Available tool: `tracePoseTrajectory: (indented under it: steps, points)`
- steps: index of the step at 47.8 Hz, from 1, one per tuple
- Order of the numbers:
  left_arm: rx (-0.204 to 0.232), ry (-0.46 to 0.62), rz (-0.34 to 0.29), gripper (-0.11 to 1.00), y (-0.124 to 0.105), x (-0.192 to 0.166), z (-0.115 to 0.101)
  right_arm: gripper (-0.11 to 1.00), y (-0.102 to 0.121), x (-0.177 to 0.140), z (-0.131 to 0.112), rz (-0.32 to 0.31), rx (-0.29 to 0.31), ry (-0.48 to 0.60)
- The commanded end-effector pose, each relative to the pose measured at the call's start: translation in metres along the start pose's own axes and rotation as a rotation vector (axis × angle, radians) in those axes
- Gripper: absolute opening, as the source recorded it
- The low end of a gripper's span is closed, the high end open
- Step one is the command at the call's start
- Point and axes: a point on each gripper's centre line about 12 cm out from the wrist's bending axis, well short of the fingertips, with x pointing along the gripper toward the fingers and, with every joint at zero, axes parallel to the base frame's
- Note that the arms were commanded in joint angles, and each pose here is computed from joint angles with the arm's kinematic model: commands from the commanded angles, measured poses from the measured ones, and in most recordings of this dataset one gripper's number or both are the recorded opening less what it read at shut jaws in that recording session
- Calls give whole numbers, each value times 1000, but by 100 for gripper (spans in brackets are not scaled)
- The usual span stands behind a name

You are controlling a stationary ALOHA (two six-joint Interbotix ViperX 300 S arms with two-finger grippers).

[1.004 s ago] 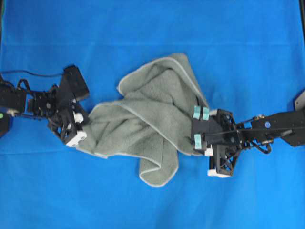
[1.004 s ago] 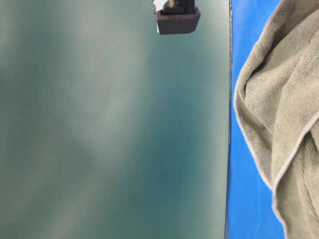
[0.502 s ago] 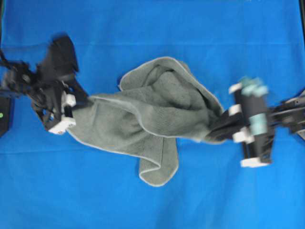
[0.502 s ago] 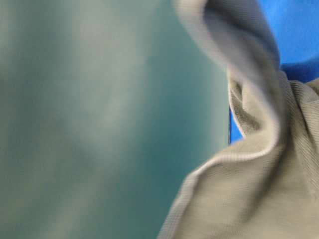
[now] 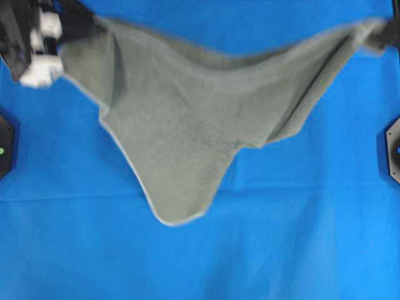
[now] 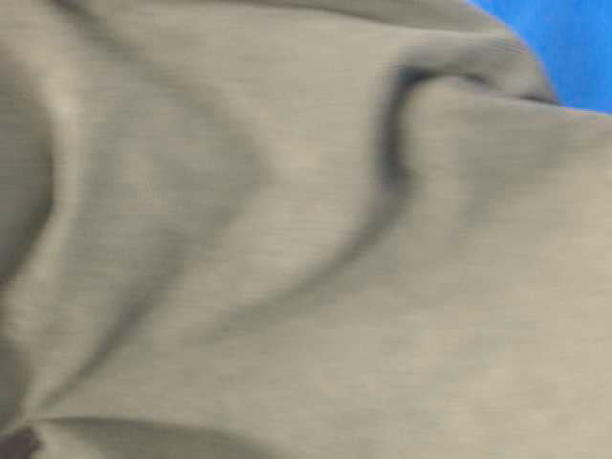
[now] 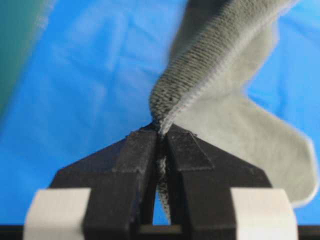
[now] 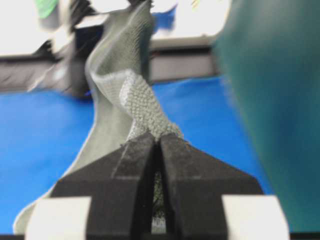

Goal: Fold a large towel.
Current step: 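Lift the towel with both grippers and shake it out spread wide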

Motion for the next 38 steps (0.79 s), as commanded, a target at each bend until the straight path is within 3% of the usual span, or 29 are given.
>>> tracePoseTrajectory:
  steps: [1,10,15,18,26,33,38]
  points:
    - [3,-25,35,1,11,-16,25,2,-13,-13,29,-64,-7,-54]
    - [-7,-14,57,1,19,-35,58,2,-24,-21,56,-127,4,-52]
    - [-4,8,20,1,9,-46,66,2,-20,-20,61,-101,45,-33]
    - [16,27,-36,1,-8,-54,68,2,-11,-20,62,-35,90,-18]
    - [44,74,-194,1,-57,-77,68,2,30,-19,62,215,188,2]
    - [68,135,-312,1,-92,-97,64,2,65,-21,69,393,185,-49]
    - [46,136,-375,1,-110,-108,66,2,90,-25,79,519,192,-126]
